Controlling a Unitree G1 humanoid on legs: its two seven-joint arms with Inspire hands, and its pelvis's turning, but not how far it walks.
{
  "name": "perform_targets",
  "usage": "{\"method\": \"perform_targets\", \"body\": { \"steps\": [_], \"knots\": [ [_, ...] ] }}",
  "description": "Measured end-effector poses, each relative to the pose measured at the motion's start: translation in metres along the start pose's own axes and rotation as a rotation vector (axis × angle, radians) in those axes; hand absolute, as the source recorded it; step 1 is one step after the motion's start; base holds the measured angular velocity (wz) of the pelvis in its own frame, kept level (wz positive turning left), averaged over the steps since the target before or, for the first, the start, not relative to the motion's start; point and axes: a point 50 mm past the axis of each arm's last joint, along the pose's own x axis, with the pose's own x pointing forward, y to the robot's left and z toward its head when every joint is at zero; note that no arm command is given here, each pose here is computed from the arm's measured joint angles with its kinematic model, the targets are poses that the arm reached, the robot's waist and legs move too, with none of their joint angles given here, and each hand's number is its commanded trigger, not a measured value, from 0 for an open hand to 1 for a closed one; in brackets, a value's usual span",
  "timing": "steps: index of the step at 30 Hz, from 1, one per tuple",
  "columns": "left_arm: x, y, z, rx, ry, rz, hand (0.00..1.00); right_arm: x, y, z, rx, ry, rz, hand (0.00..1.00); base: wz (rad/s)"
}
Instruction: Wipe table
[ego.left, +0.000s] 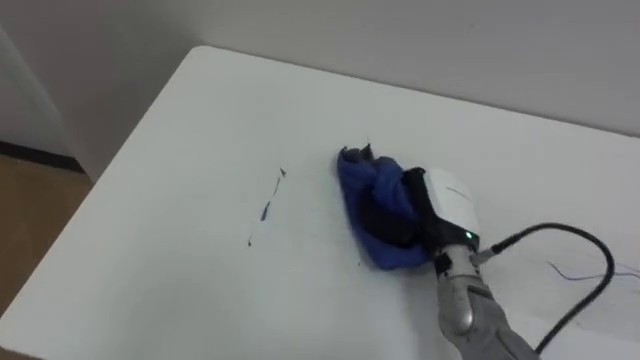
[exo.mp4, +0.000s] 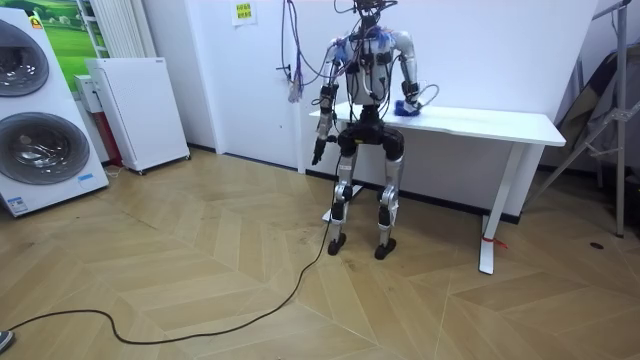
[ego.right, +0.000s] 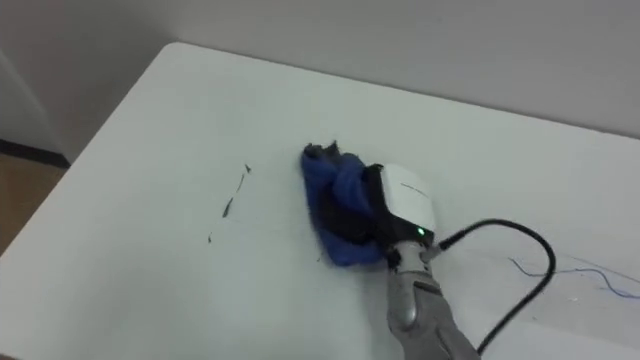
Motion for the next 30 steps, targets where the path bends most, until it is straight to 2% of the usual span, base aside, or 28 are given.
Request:
{"method": "perform_targets", "body": {
  "steps": [4,6,9,14,15,17,19,22,24,26,30],
  "knots": [
    [0.000,0.024,-0.015,0.015,0.037,0.080,0.00,-0.039,-0.031,-0.082,-0.060,0.305,-0.152,1.00,-0.15],
    [0.000,0.027,-0.014,0.014,0.033,0.091,0.00,-0.050,-0.039,-0.101,-0.073,0.391,-0.185,1.00,-0.09],
    [0.002,0.023,-0.001,0.014,-0.010,0.080,0.00,-0.051,-0.042,-0.107,-0.081,0.426,-0.195,1.00,-0.03],
    [0.001,0.004,0.014,0.034,-0.056,0.042,0.00,-0.031,-0.029,-0.084,-0.085,0.425,-0.173,1.00,-0.36],
    [0.001,-0.002,0.015,0.040,-0.054,0.035,0.00,-0.021,-0.023,-0.068,-0.075,0.379,-0.139,1.00,-1.02],
    [0.003,-0.009,0.018,0.071,-0.048,0.014,0.00,-0.005,-0.006,-0.028,-0.077,0.227,-0.053,1.00,-0.91],
    [0.008,-0.015,0.032,0.097,-0.056,-0.011,0.00,0.019,0.016,0.040,-0.090,-0.025,0.054,1.00,-0.43],
    [0.009,-0.016,0.049,0.106,-0.113,-0.023,0.00,0.040,0.025,0.111,-0.065,-0.265,0.119,1.00,0.14],
    [0.010,-0.012,0.052,0.098,-0.123,-0.015,0.00,0.045,0.025,0.120,-0.081,-0.305,0.126,1.00,0.39],
    [0.011,-0.004,0.041,0.066,-0.086,-0.004,0.00,0.046,0.027,0.114,-0.101,-0.291,0.137,1.00,0.39],
    [0.010,0.016,0.031,0.037,-0.072,0.038,0.00,0.028,0.016,0.061,-0.060,-0.177,0.053,1.00,0.83]
  ]
}}
